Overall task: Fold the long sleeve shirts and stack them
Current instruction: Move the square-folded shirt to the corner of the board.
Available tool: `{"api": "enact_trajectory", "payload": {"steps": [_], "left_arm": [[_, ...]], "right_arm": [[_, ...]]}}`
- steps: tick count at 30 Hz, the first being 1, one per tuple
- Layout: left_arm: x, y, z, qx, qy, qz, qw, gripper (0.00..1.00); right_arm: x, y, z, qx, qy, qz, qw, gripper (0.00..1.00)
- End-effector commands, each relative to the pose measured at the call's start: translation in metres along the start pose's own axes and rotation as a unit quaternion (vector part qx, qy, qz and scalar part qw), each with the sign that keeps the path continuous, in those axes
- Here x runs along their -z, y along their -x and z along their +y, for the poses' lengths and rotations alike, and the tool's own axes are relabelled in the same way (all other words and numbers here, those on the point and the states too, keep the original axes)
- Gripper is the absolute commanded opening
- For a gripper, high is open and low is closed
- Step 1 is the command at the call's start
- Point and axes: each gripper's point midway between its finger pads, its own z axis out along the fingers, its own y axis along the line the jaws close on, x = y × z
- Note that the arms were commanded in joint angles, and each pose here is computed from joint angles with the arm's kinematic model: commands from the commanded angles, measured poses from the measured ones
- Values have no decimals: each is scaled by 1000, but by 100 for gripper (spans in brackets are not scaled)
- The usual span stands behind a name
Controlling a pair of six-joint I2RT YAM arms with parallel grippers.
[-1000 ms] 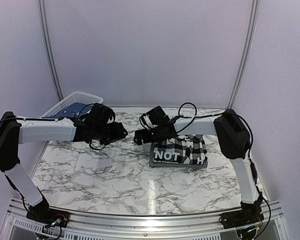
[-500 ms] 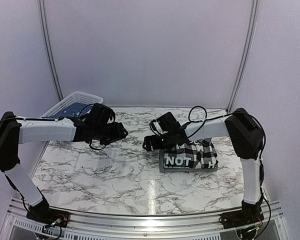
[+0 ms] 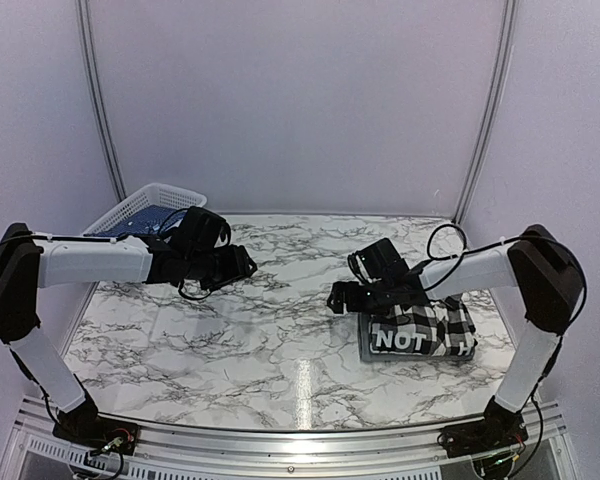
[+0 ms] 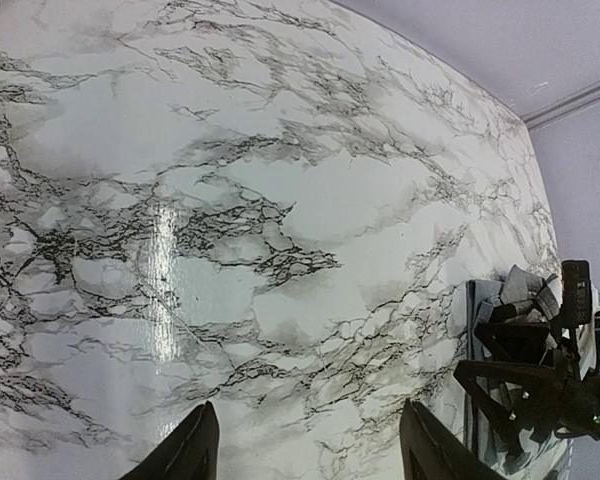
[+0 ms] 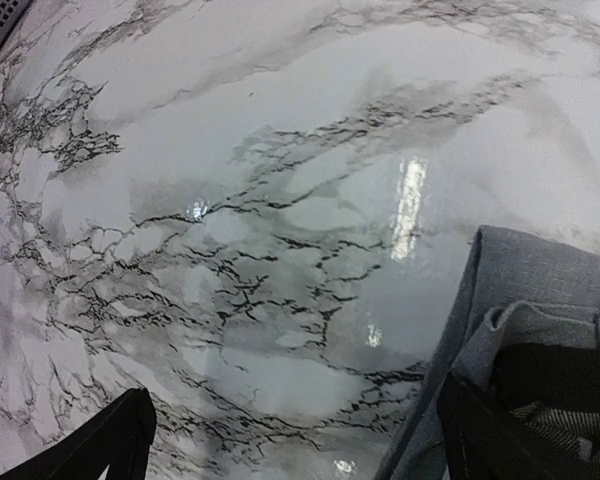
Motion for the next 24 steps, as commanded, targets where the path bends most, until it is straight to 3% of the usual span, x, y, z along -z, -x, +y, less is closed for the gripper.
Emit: {"api": "enact_trajectory", "payload": {"steps": [1, 12, 24], "left_arm": [[-1, -2, 4, 0, 3, 5, 1000, 63], [-3, -7, 5, 4, 1, 10, 1000, 63], [1, -4, 5, -2, 1, 3, 1000, 63]], "right_arm": [[26, -4, -17, -30, -18, -24, 999, 98], [67, -35, -54, -51, -29, -30, 998, 99], [80, 1, -22, -17, 17, -59, 998, 99]]}}
